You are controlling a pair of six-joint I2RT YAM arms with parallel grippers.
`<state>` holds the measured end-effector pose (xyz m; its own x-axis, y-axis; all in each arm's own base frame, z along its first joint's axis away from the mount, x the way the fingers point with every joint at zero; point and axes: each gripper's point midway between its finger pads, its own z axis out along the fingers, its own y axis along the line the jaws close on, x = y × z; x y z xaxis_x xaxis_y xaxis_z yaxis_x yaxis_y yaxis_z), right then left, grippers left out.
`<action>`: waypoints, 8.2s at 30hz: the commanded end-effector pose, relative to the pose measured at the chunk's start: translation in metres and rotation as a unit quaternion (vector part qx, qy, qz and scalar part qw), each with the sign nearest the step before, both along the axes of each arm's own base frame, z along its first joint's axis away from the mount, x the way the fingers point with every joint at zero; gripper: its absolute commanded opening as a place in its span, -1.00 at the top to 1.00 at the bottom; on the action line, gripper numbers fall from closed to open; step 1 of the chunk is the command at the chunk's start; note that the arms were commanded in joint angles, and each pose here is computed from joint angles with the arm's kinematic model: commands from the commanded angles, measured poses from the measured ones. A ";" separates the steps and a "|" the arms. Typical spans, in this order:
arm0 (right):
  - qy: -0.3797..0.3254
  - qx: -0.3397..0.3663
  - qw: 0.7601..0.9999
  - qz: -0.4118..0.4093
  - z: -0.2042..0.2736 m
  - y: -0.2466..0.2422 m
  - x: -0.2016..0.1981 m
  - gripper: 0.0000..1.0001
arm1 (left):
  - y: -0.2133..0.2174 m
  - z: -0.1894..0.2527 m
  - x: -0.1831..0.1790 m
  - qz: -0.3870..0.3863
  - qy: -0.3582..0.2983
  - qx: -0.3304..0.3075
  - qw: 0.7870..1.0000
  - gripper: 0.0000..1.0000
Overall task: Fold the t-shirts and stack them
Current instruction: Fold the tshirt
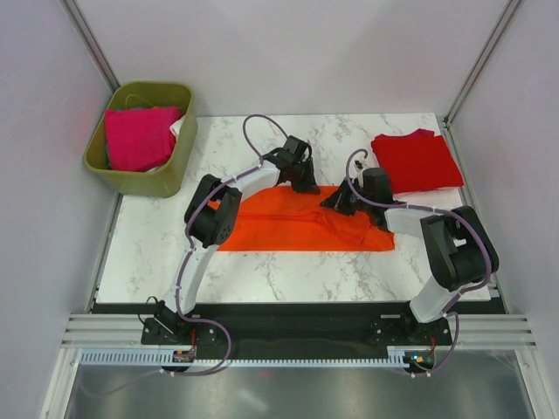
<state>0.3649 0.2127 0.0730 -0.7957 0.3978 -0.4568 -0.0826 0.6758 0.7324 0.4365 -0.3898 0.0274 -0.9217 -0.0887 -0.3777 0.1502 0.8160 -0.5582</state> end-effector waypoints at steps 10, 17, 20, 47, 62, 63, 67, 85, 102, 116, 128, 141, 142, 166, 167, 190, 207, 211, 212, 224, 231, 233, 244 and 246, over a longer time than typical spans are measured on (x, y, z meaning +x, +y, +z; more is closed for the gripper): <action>0.053 0.124 0.991 0.010 -0.045 0.019 -0.032 0.93 | -0.007 0.014 0.007 0.000 -0.008 -0.019 1.000 0.95; 0.035 0.102 0.994 0.010 -0.033 0.017 -0.022 0.87 | -0.007 0.023 0.012 0.004 -0.018 -0.024 1.000 0.95; 0.012 0.075 0.997 0.013 -0.015 0.013 -0.017 0.66 | -0.009 0.037 0.016 0.002 -0.035 -0.032 0.999 0.91; 0.005 -0.229 0.969 -0.094 0.007 -0.099 -0.060 1.00 | 0.241 0.133 -0.070 0.233 -0.219 0.202 0.926 0.95; 0.045 -0.296 0.949 -0.095 -0.019 -0.115 -0.054 1.00 | 0.327 0.028 -0.037 0.296 -0.022 0.248 0.922 0.96; 0.052 -0.300 0.948 -0.095 -0.023 -0.116 -0.053 1.00 | 0.328 0.019 -0.033 0.295 -0.010 0.255 0.921 0.95; 0.068 -0.316 0.941 -0.096 -0.036 -0.119 -0.051 1.00 | 0.328 0.004 -0.028 0.293 0.010 0.266 0.918 0.95; 0.121 -0.333 0.924 -0.146 -0.073 -0.138 0.021 1.00 | 0.342 -0.033 -0.103 0.331 0.094 0.291 0.893 0.96; 0.113 -0.288 0.944 -0.117 -0.096 -0.069 0.153 1.00 | 0.262 -0.039 -0.208 0.257 0.102 0.226 0.934 0.95; 0.061 -0.297 0.950 -0.079 -0.093 0.011 0.212 1.00 | 0.176 -0.039 -0.274 0.177 0.104 0.193 0.960 0.95; -0.031 -0.343 0.934 -0.095 -0.028 -0.010 0.245 0.34 | 0.134 0.022 -0.292 0.144 0.054 0.090 0.984 0.95; -0.165 -0.272 0.946 -0.065 0.105 0.013 0.234 0.11 | 0.158 0.036 -0.266 0.164 0.012 0.109 0.980 0.91; -0.164 -0.270 0.946 -0.066 0.108 0.013 0.231 0.11 | 0.163 0.035 -0.262 0.169 0.008 0.114 0.979 0.91; -0.010 -0.319 0.941 -0.116 -0.013 -0.034 0.211 1.00 | 0.199 -0.017 -0.258 0.168 0.052 0.182 0.968 0.96; -0.014 -0.316 0.941 -0.120 -0.011 -0.035 0.217 1.00 | 0.196 -0.020 -0.259 0.165 0.053 0.177 0.969 0.96; -0.059 -0.269 0.955 -0.108 0.041 -0.016 0.252 0.46 | 0.161 0.003 -0.271 0.126 0.033 0.091 0.987 0.85; -0.061 -0.240 0.968 -0.050 0.095 -0.018 0.053 0.32 | 0.162 0.047 -0.281 0.075 -0.018 0.031 0.996 0.54; -0.017 -0.262 0.964 -0.032 0.045 -0.038 -0.031 0.24 | 0.164 0.045 -0.285 0.067 -0.020 0.029 0.997 0.49; -0.008 -0.263 0.965 -0.024 0.038 -0.038 -0.047 0.24 | 0.166 0.043 -0.288 0.064 -0.017 0.030 0.997 0.49; 0.074 -0.170 0.983 -0.001 -0.006 -0.054 -0.174 0.00 | 0.167 0.026 -0.296 0.046 -0.006 0.036 0.998 0.10; 0.105 -0.137 0.984 0.036 -0.021 -0.045 -0.199 0.06 | 0.166 0.020 -0.294 0.044 -0.002 0.043 0.998 0.10; 0.114 -0.136 0.983 0.042 -0.027 -0.045 -0.205 0.06 | 0.164 0.018 -0.293 0.043 0.001 0.041 0.998 0.12; 0.143 -0.121 0.981 0.054 -0.044 -0.041 -0.218 0.15 | 0.165 0.005 -0.287 0.049 0.009 0.058 0.997 0.21; 0.147 -0.121 0.980 0.059 -0.046 -0.040 -0.220 0.16 | 0.165 0.005 -0.286 0.051 0.010 0.056 0.997 0.22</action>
<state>0.1444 0.1646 0.0258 -0.9391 0.2055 -0.2753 0.0319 0.8500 0.5258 0.1439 -0.2213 0.0299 -0.9259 -0.1617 -0.3413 0.0118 0.8908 -0.4542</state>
